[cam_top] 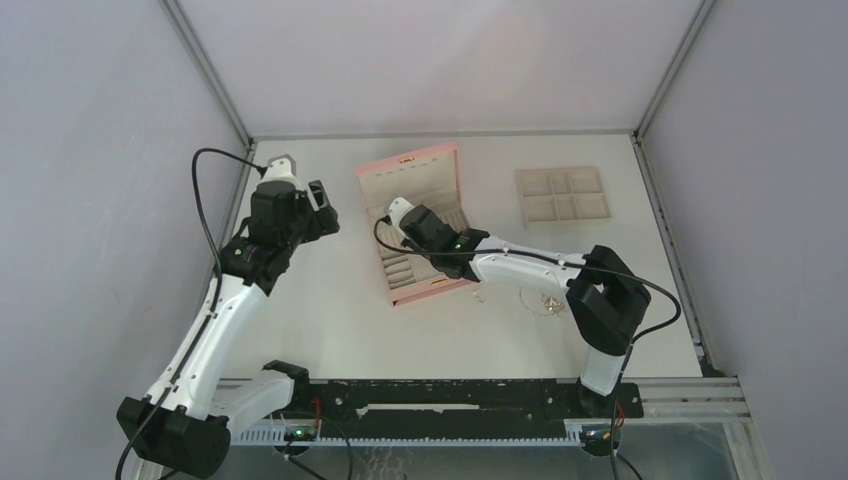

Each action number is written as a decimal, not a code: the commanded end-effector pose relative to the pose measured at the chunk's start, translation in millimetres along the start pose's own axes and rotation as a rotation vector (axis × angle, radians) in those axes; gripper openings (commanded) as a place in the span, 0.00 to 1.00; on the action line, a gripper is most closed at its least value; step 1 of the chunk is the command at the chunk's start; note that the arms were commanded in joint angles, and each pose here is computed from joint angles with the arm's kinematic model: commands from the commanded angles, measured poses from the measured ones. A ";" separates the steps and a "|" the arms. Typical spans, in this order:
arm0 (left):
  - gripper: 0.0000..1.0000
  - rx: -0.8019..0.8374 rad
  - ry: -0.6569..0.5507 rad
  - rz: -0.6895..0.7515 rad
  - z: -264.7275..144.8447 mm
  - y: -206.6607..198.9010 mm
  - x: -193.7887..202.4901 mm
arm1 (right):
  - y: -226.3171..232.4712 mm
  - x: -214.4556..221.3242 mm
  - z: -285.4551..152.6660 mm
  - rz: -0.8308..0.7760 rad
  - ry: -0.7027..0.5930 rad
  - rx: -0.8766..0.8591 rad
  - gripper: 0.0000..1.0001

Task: Organize the mixed jewelry
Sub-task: Place the jewelry in the jewelry box.

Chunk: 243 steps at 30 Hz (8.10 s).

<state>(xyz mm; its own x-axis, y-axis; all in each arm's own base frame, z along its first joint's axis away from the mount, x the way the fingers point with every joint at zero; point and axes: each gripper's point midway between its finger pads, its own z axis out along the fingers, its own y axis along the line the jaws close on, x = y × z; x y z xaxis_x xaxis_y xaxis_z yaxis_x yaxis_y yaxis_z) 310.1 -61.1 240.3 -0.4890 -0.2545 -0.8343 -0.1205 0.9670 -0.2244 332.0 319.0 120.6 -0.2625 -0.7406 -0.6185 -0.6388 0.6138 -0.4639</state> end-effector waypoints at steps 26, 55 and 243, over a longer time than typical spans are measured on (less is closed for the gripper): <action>0.78 -0.023 -0.103 -0.043 -20.8 14.1 -9.4 | 15.0 1.3 12.6 0.000 0.004 -0.008 0.00; 0.78 -0.032 -0.101 -0.033 -18.8 15.9 -8.8 | 19.3 -4.7 16.8 0.002 0.001 -0.008 0.00; 0.78 -0.058 -0.098 -0.034 -12.8 20.3 -12.7 | 22.1 -13.9 16.6 0.406 0.202 -0.264 0.30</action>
<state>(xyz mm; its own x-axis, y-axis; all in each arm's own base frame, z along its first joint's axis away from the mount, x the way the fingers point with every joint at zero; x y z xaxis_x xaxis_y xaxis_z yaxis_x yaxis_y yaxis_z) 293.6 -39.1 225.1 -0.4663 -0.2697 -0.8425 -0.1956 0.9603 -0.1991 324.3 340.8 96.8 -0.6684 -0.5128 -0.5388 -0.6083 0.7937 -0.0007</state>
